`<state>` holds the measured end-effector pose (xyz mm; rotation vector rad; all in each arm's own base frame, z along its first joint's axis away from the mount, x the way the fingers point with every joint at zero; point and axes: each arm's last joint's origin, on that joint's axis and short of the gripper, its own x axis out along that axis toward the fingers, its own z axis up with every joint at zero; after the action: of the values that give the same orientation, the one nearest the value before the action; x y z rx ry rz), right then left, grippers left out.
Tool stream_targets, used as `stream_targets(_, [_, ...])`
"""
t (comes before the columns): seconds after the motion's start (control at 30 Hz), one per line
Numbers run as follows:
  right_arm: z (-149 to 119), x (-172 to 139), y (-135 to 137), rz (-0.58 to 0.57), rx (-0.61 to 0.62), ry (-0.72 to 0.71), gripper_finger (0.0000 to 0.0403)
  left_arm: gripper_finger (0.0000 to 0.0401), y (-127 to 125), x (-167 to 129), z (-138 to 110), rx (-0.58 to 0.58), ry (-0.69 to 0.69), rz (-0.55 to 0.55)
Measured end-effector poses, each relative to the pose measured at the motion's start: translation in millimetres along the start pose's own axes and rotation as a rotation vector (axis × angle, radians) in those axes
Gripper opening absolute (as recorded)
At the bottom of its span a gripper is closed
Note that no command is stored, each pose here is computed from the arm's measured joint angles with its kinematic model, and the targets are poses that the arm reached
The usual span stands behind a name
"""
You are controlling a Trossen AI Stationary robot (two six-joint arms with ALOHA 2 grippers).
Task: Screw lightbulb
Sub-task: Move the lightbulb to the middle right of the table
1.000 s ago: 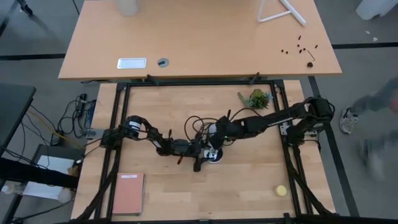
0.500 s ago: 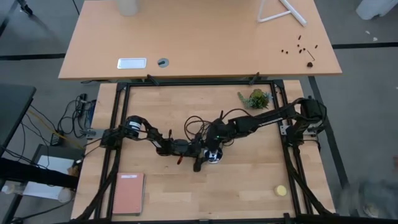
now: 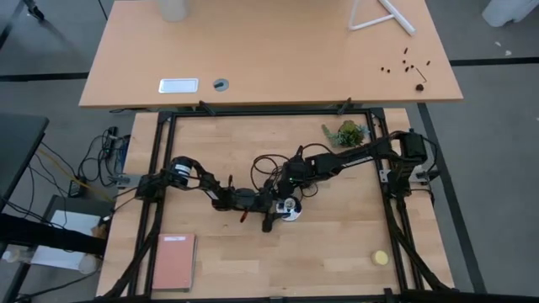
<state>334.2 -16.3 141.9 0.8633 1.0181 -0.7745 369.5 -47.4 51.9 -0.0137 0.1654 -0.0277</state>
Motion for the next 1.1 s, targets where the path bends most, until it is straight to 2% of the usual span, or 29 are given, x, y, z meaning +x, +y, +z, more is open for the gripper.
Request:
stream_targets(0.13, [1,-3,-2,-0.006,-0.026,0.002,0.0343,0.0241,0,0,0,0.0,0.0,0.0])
stream_targets(0.23, [2,-8,-1,0.004,-0.042,-0.013,0.0323,0.0241,0,0,0,0.001,0.0,0.001])
stream_targets(0.53, [2,-8,-2,-0.001,-0.104,-0.013,0.0207,0.0241,1,0,0,0.001,0.0,0.011])
stream_targets(0.67, [3,-8,-3,-0.007,-0.13,-0.011,0.0168,0.0241,1,0,0,0.002,0.0,0.015])
stream_targets(0.93, [4,-12,-3,-0.011,-0.218,-0.007,0.0154,0.0241,1,0,0,0.003,0.004,0.018])
stream_targets(1.1, [18,-45,8,-0.033,-0.288,-0.061,0.0153,0.0241,1,0,0,0.004,0.004,0.019])
